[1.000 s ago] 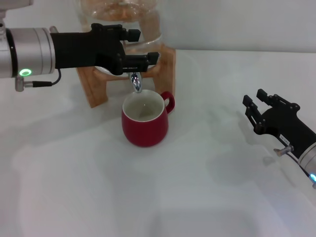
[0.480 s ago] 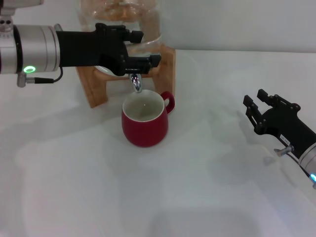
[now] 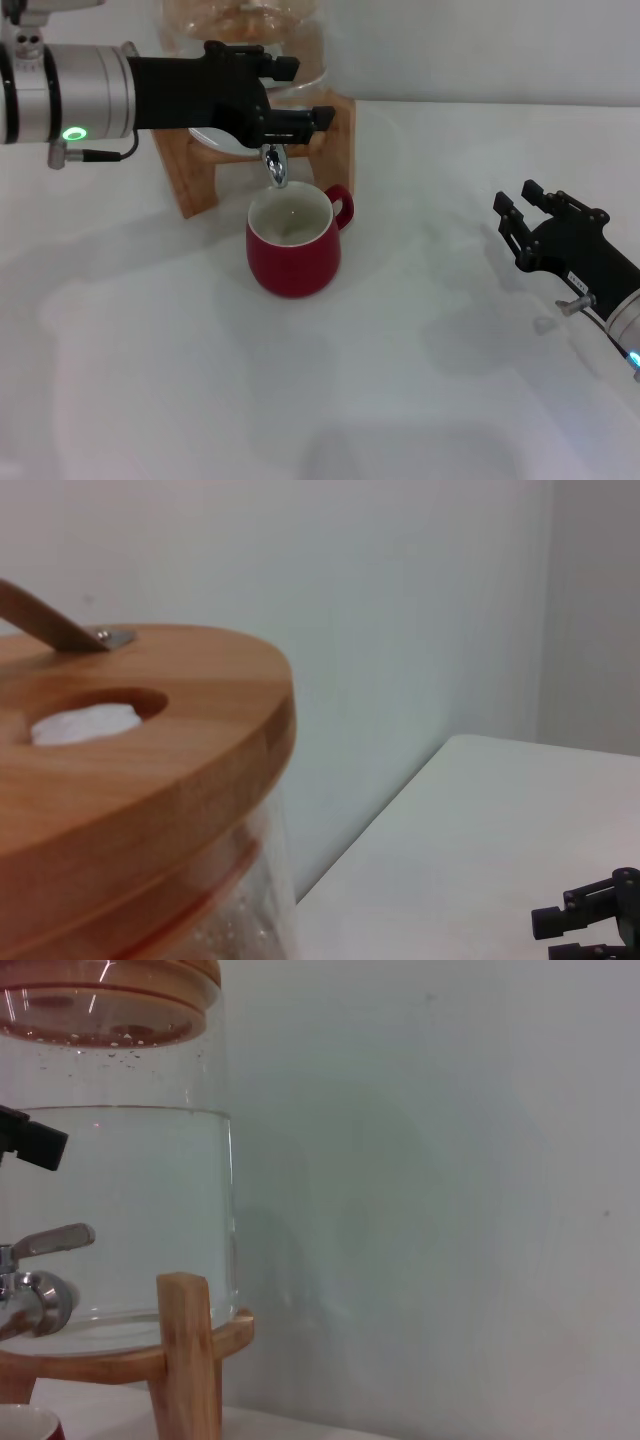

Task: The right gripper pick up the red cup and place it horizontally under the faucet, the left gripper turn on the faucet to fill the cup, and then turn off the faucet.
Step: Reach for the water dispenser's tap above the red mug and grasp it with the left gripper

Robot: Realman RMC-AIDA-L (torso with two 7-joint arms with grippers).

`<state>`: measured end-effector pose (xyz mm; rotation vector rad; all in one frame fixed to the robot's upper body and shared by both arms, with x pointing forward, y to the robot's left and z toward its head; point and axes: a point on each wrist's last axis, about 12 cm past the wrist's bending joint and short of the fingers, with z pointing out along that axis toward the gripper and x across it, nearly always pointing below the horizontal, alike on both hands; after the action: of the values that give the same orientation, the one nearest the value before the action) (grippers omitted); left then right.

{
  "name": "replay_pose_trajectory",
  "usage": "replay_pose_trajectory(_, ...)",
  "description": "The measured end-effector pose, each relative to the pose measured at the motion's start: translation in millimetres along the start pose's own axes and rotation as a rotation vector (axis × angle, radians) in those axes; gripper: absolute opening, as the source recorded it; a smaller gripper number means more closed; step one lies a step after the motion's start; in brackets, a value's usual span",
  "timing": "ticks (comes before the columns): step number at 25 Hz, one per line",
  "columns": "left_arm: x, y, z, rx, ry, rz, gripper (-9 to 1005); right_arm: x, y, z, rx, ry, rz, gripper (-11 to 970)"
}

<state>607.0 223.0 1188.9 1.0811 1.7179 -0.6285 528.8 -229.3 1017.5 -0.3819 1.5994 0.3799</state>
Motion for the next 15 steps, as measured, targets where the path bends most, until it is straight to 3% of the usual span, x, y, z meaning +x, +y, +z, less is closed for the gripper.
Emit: replay_pose_trajectory(15,-3,-0.4,13,0.027,0.012,0.000,760,-1,0.0,0,-0.001,-0.003,0.000,362)
